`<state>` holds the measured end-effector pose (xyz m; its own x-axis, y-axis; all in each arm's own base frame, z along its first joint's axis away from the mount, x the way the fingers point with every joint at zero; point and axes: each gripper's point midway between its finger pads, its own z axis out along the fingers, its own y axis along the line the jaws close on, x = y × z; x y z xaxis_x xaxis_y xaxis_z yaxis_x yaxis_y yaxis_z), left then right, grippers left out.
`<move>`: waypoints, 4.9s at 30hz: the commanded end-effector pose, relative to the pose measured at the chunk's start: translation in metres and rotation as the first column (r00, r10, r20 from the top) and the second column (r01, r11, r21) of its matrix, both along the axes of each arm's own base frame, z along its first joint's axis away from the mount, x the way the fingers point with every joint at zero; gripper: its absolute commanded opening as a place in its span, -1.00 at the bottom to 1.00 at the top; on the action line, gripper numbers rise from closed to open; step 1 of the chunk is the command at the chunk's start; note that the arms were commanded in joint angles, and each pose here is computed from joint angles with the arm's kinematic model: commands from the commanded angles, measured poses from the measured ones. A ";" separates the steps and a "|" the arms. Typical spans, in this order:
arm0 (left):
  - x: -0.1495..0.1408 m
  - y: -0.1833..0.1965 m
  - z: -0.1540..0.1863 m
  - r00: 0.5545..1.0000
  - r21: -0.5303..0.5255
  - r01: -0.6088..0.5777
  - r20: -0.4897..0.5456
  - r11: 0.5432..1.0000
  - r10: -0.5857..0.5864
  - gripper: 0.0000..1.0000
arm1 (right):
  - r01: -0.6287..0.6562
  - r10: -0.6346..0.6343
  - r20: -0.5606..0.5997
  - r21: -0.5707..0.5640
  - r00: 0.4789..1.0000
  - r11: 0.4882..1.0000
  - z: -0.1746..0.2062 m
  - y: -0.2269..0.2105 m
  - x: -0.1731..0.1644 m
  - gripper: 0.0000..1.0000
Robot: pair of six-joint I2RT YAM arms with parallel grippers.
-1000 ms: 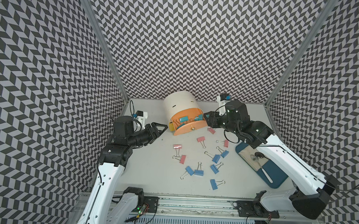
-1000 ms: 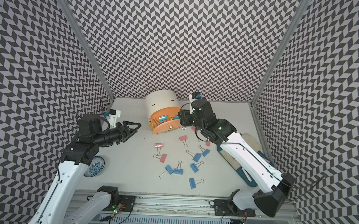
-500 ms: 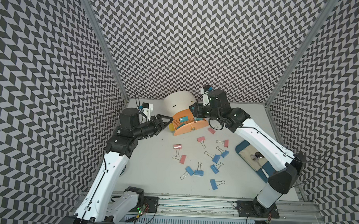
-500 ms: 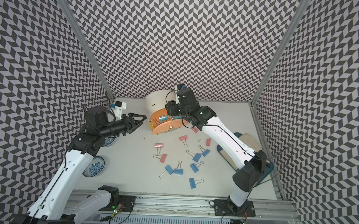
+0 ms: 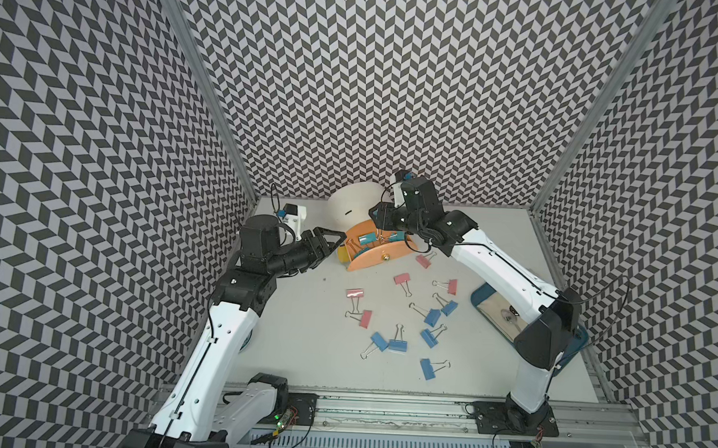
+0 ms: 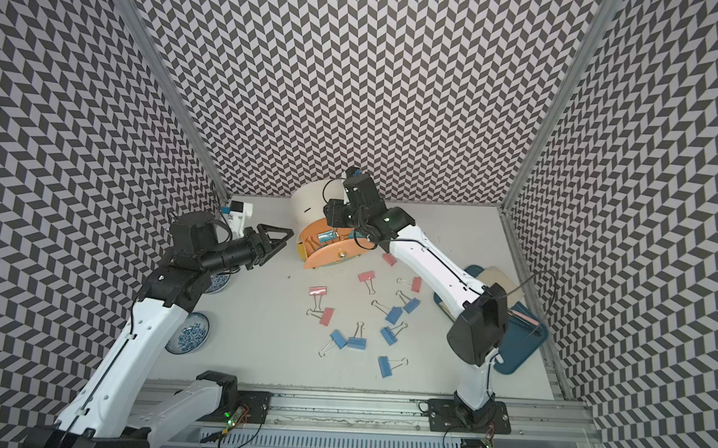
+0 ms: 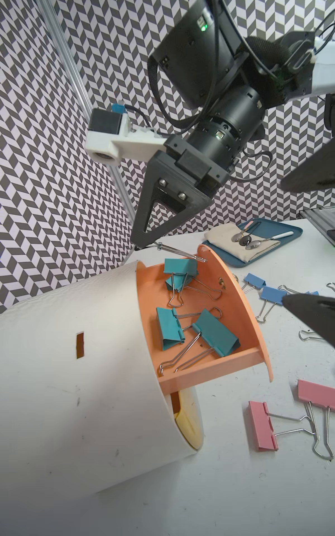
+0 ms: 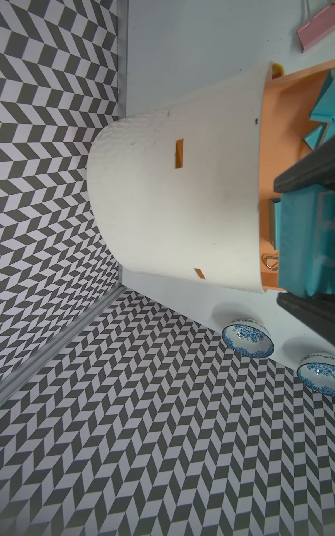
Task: Put the binder clips in the drawer according to color
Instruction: Place the binder clip in the drawer, then close the drawer in the storage box.
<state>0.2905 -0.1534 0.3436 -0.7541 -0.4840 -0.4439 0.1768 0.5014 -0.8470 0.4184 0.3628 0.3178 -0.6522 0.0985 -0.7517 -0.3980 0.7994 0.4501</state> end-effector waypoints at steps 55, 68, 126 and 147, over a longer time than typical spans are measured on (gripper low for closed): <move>-0.065 0.005 -0.094 0.987 0.105 -0.020 -0.157 0.994 0.036 0.13 | -0.076 0.081 -0.050 0.090 0.995 0.993 -0.044 -0.079 -0.110 -0.12; -0.080 -0.012 -0.123 0.977 0.032 0.002 -0.215 0.999 0.005 0.11 | -0.087 0.099 -0.114 0.106 0.989 0.991 -0.078 -0.059 -0.115 -0.15; -0.065 -0.019 -0.088 0.989 0.045 0.021 -0.150 0.999 -0.014 0.12 | -0.045 0.054 -0.065 0.121 0.996 0.992 -0.061 -0.002 -0.044 -0.09; -0.075 -0.012 -0.089 0.988 0.063 0.013 -0.154 0.998 -0.003 0.12 | -0.010 0.020 -0.068 0.153 0.997 0.988 -0.064 0.013 -0.020 -0.10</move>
